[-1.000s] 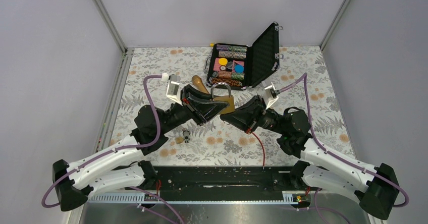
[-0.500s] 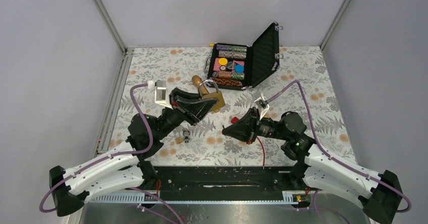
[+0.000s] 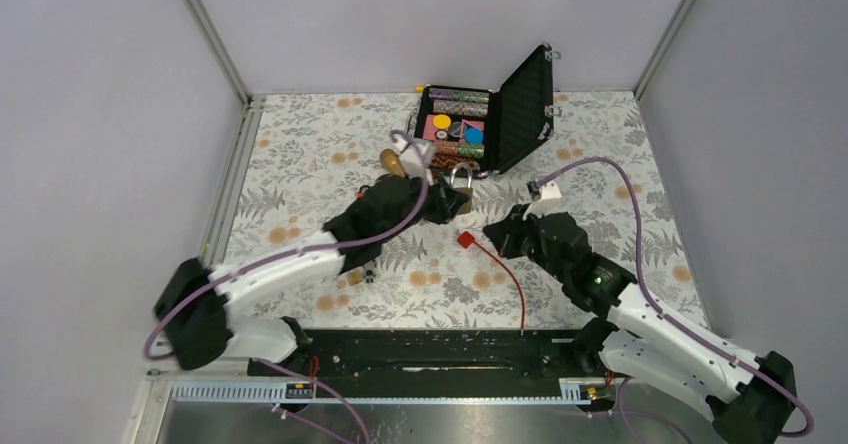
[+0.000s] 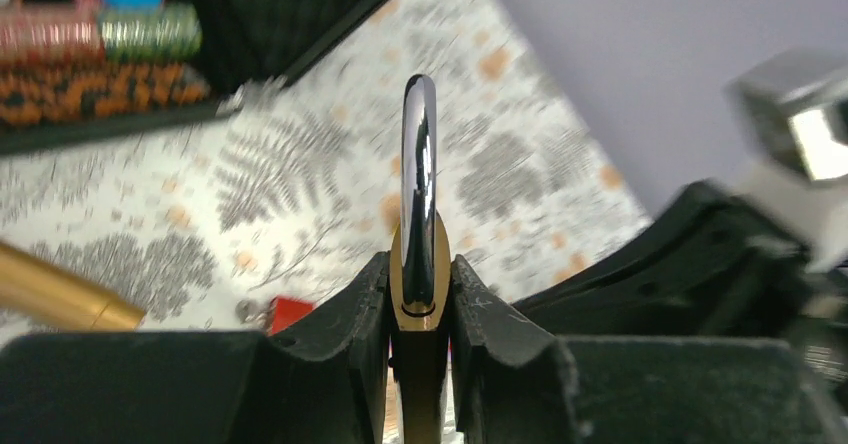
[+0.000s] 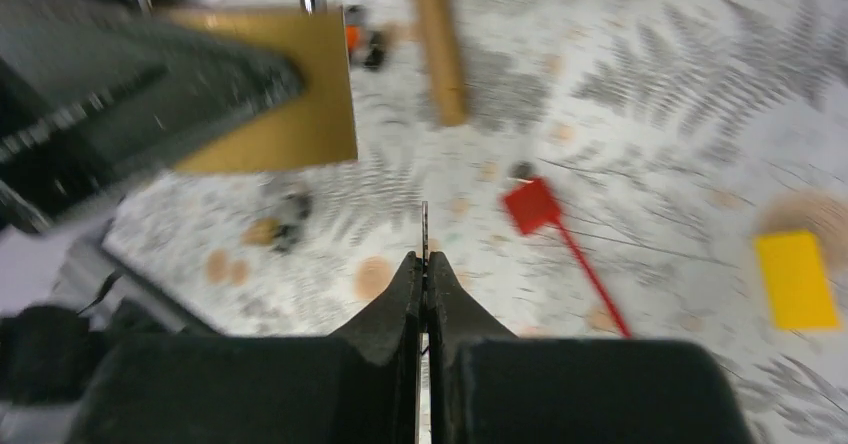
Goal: Lock with the key
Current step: Place the lock at the center of the board.
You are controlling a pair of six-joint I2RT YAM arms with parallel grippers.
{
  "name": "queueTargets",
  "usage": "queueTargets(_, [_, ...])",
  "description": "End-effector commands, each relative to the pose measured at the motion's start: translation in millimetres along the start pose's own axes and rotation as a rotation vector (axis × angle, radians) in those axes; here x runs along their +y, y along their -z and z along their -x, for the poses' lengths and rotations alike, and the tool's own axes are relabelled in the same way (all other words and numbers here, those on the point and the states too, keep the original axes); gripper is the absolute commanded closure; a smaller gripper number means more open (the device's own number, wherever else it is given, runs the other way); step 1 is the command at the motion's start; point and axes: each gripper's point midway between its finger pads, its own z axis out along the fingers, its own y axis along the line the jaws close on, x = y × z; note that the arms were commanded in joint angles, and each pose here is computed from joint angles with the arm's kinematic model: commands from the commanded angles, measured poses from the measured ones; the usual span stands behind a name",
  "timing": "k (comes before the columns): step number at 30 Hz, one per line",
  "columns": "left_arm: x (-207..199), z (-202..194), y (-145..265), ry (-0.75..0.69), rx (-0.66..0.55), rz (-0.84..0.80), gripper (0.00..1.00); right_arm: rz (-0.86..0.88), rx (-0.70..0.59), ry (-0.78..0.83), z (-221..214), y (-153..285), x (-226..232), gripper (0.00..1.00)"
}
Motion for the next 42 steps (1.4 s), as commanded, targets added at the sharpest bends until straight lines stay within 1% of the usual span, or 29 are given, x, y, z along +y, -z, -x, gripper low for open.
queueTargets(1, [5.9, 0.6, -52.2, 0.077, 0.023, 0.010, 1.00, -0.281, -0.042, -0.106, 14.4, -13.2, -66.4, 1.00])
queueTargets(5, [25.7, -28.0, -98.4, 0.155, 0.088, 0.007, 1.00, -0.320, 0.004, -0.122, 8.2, -41.8, -89.9, 1.00])
queueTargets(7, [38.2, -41.9, -116.4, 0.191, 0.123, 0.021, 1.00, -0.359, 0.039, -0.122, 4.6, -55.3, -101.3, 1.00])
queueTargets(10, [54.7, -55.0, -139.0, 0.250, 0.143, 0.030, 1.00, -0.428, 0.085, -0.139, -1.5, -72.7, -122.1, 1.00])
queueTargets(15, [77.9, -77.1, -163.8, 0.367, 0.190, 0.014, 1.00, -0.490, 0.140, -0.166, -9.8, -94.7, -144.1, 1.00])
queueTargets(18, [88.3, -89.7, -169.1, 0.407, 0.220, 0.012, 0.99, -0.491, 0.186, -0.179, -18.9, -106.5, -147.0, 0.97])
queueTargets(22, [102.0, -100.8, -166.1, 0.418, 0.231, 0.067, 0.90, -0.550, 0.212, -0.199, -28.9, -116.8, -160.1, 0.91])
queueTargets(25, [110.8, -108.1, -165.1, 0.426, 0.248, 0.111, 0.80, -0.588, 0.230, -0.203, -31.4, -123.1, -167.5, 0.88])
queueTargets(26, [112.2, -109.2, -164.9, 0.431, 0.252, 0.115, 0.75, -0.595, 0.238, -0.203, -31.5, -125.6, -168.4, 0.85])
queueTargets(27, [113.4, -110.5, -164.0, 0.437, 0.256, 0.118, 0.70, -0.599, 0.243, -0.203, -32.3, -126.3, -169.4, 0.81])
queueTargets(32, [118.8, -106.7, -154.2, 0.432, 0.259, 0.162, 0.50, -0.614, 0.234, -0.199, -25.3, -126.4, -169.1, 0.58])
queueTargets(33, [120.3, -103.8, -151.7, 0.422, 0.255, 0.175, 0.49, -0.623, 0.241, -0.197, -25.4, -123.0, -169.3, 0.55])
queueTargets(37, [120.7, -87.2, -142.0, 0.379, 0.233, 0.203, 0.43, -0.644, 0.235, -0.180, -16.0, -107.9, -166.3, 0.51])
queueTargets(40, [117.8, -71.0, -132.0, 0.330, 0.215, 0.216, 0.37, -0.692, 0.218, -0.165, -12.9, -84.3, -169.9, 0.47])
queueTargets(42, [116.1, -62.3, -123.0, 0.298, 0.207, 0.228, 0.33, -0.729, 0.213, -0.152, -15.5, -66.6, -174.1, 0.41])
